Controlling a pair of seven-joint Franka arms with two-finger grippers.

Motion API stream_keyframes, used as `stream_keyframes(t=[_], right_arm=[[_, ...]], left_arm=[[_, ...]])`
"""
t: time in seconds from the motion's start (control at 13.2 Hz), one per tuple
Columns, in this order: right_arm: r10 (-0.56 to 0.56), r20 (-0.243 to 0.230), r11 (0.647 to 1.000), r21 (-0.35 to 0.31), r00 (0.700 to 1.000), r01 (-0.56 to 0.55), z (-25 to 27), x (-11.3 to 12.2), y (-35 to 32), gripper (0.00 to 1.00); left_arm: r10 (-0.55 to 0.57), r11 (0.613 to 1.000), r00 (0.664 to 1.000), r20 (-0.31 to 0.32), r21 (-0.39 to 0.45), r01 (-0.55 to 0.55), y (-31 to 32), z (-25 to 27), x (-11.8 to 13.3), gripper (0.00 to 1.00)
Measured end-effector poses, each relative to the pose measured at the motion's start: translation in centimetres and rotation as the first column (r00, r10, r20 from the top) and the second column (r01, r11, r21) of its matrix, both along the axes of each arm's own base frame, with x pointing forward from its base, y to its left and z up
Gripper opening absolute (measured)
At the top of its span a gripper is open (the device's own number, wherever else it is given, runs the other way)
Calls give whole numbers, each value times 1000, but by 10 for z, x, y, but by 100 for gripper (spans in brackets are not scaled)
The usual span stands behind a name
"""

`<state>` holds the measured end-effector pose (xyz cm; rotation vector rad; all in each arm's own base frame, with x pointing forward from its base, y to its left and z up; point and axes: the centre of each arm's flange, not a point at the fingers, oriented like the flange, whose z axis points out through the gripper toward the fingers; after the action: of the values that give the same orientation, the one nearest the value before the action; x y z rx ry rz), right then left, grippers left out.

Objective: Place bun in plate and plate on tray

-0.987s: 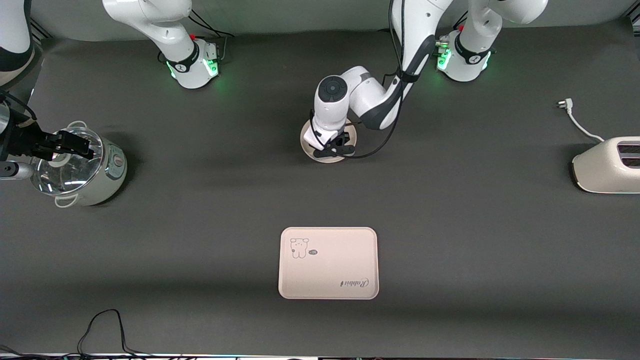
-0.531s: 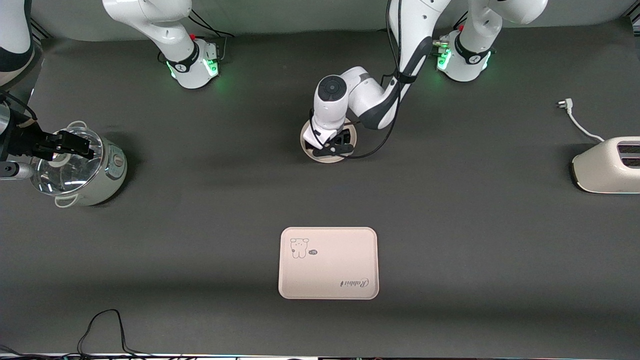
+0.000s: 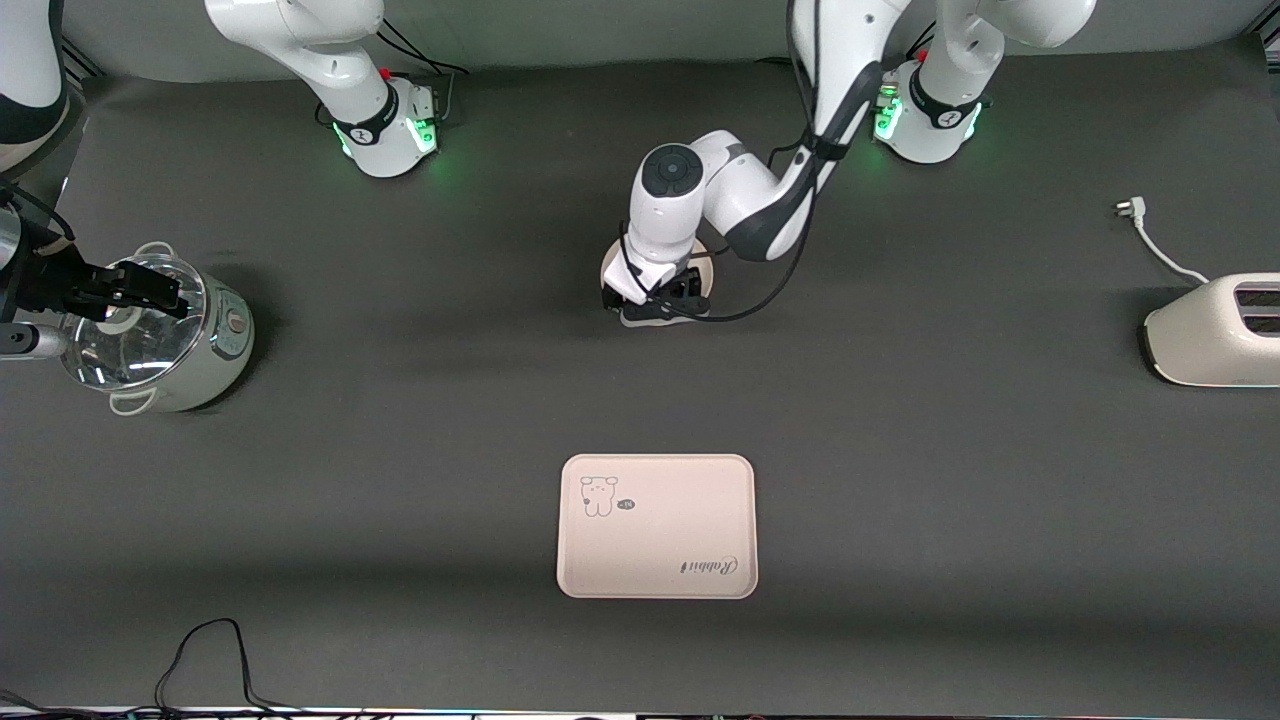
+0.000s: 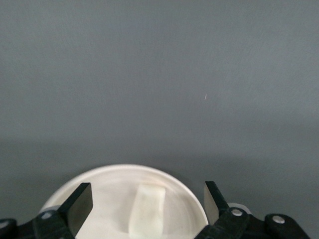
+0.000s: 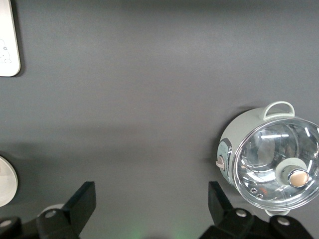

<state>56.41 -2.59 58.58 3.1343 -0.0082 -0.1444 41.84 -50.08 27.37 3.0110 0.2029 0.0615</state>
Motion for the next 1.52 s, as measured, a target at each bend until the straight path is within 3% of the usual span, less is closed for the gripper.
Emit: stream_keyframes(t=[0.3, 0.46, 0.61, 0.76, 1.06, 1.52], right_arm=[[22, -6, 1000, 0, 1000, -22, -3, 0, 14, 100], [49, -7, 999, -1, 999, -49, -3, 0, 39, 100], [56, -8, 998, 4, 998, -56, -4, -2, 69, 100], [39, -11, 998, 42, 999, -38, -4, -5, 103, 100], [-12, 13, 997, 80, 1000, 11, -5, -23, 208, 100], [0, 23, 997, 74, 1000, -2, -22, -110, 383, 100]], left_arm=[[-94, 992, 996, -7, 86, 94, 68, 93, 96, 100], [-157, 982, 988, -2, 111, 156, 136, 141, 150, 100], [-168, 979, 986, 9, 118, 165, 209, 177, 186, 100], [-127, 984, 992, 8, 124, 125, 265, 204, 200, 100], [-77, 987, 996, -41, 139, 82, 342, 253, 193, 100], [-55, 989, 998, -41, 134, 60, 438, 282, 192, 100]])
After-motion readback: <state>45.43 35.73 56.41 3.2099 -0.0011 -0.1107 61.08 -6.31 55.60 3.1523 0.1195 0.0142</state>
